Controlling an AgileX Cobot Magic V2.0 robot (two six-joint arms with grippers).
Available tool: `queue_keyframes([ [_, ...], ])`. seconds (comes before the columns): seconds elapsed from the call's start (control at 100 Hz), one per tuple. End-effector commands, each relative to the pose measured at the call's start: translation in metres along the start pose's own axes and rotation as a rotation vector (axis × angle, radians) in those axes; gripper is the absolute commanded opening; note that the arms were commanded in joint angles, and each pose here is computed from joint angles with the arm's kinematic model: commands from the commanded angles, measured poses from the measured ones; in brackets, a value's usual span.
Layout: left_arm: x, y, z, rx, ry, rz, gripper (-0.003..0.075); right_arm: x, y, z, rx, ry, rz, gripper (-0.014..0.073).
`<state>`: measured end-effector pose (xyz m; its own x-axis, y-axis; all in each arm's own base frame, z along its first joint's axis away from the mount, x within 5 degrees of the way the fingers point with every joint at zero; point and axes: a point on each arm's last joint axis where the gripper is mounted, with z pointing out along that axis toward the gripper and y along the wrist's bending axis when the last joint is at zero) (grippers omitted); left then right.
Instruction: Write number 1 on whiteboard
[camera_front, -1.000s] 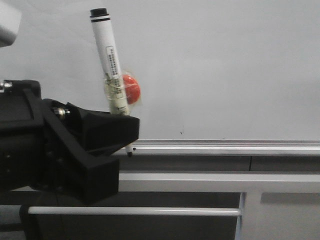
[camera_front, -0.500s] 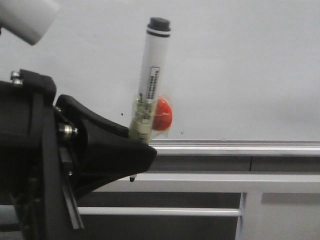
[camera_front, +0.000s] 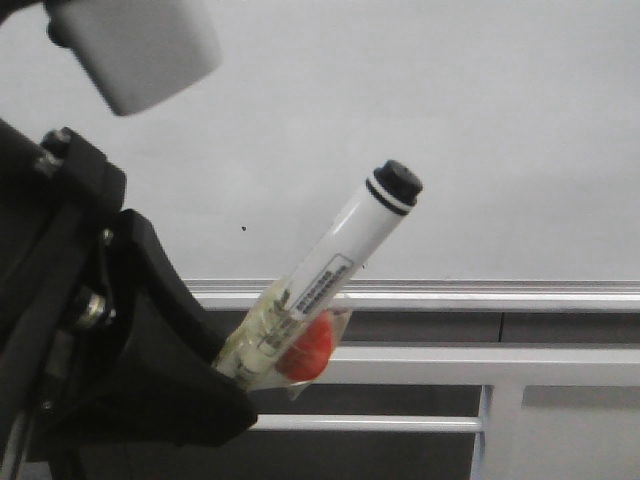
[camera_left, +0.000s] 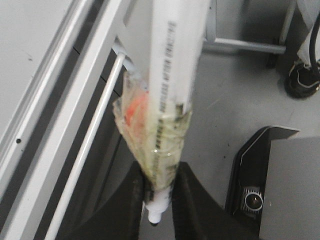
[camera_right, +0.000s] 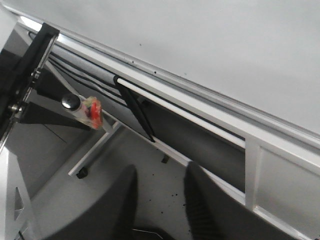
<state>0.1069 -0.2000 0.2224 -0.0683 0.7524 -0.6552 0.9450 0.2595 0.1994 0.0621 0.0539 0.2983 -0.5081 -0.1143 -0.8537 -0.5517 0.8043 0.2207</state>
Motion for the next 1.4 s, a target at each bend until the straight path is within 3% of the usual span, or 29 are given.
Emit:
queue_keyframes([
  [0.0,-0.017,0.005,-0.01,-0.037,-0.096,0.027,-0.002,-0.014,0.004,-0.003,-0.025,-0.078,0.007,0.0448],
  [0.04,-0.016,0.006,-0.011,-0.041,-0.087,0.051,-0.002,-0.014,0.005,-0.003,-0.031,-0.073,-0.036,0.0475],
  [0.16,-0.022,0.01,-0.014,-0.068,-0.077,0.137,-0.002,-0.013,0.009,0.003,-0.094,-0.032,-0.203,0.0439],
  [0.26,-0.032,0.014,-0.018,-0.091,-0.09,0.177,-0.002,-0.017,0.014,0.014,-0.176,-0.021,-0.194,0.0399],
  [0.42,-0.038,0.017,-0.021,-0.105,-0.081,0.203,-0.002,-0.022,0.012,0.036,-0.21,0.024,-0.203,0.0396],
  [0.62,-0.037,0.017,-0.02,-0.102,-0.071,0.201,-0.002,-0.033,0.014,0.053,-0.27,-0.031,-0.264,0.0396],
  [0.92,-0.038,0.017,-0.02,-0.105,-0.084,0.202,-0.002,-0.056,0.015,0.082,-0.307,0.038,-0.278,0.0396],
  [1.39,-0.039,0.018,-0.02,-0.107,-0.091,0.202,-0.002,-0.063,0.025,0.116,-0.353,0.109,-0.297,0.0388],
])
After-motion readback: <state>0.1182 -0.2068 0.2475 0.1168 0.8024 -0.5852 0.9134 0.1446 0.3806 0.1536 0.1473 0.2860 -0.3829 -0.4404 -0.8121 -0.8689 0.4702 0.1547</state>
